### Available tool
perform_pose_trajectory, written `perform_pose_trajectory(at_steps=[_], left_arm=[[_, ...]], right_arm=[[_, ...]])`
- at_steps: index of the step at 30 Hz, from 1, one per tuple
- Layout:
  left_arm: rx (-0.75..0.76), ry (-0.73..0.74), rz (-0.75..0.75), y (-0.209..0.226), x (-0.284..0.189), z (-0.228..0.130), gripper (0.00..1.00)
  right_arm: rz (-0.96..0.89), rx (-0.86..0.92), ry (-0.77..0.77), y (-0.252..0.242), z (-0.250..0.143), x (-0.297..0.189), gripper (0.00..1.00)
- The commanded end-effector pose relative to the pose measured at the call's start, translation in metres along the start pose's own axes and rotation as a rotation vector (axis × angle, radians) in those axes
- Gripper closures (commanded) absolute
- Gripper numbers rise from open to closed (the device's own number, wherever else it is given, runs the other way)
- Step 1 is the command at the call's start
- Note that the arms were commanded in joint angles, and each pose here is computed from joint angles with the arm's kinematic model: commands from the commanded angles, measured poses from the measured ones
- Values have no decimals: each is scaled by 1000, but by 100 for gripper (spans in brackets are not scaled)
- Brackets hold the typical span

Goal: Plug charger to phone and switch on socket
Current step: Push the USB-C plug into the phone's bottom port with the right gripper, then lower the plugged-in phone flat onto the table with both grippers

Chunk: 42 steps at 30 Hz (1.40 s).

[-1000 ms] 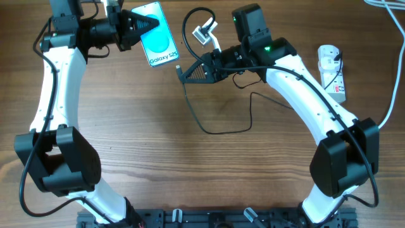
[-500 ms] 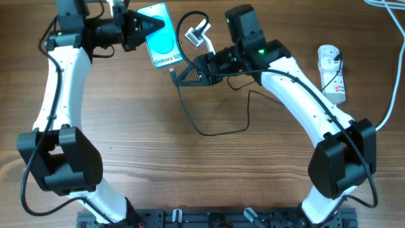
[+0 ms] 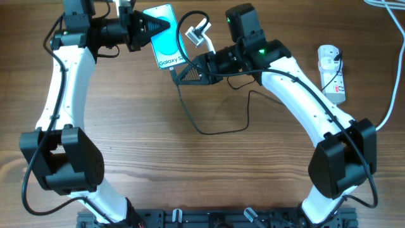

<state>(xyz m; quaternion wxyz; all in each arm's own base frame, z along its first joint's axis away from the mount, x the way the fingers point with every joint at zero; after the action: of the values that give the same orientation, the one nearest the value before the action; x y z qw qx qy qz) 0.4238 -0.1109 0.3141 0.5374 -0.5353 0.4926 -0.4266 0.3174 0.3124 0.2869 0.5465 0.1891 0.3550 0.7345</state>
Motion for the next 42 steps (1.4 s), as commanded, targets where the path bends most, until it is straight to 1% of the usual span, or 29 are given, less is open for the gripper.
perform_pose_trajectory(at_steps=[1, 42], left_arm=[[41, 12, -15, -9, -2, -6, 96], [67, 52, -49, -13, -3, -12, 96]], right_arm=[[-12, -28, -16, 5, 11, -7, 96], [-44, -20, -29, -1, 11, -14, 96]])
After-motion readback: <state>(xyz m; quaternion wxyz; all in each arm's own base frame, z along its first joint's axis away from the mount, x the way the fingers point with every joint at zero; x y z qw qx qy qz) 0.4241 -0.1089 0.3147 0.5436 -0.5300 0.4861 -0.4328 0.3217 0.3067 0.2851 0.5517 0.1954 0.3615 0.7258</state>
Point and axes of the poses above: each gripper's point midway between its finger pads, its own x axis out along the fingers, its own y axis along the line the jaws close on, z = x × y, the point moved 3 cm from there along -x, back along the fingers, and after that the axes turned 14 degrees about -x, right-handed, at the moved point
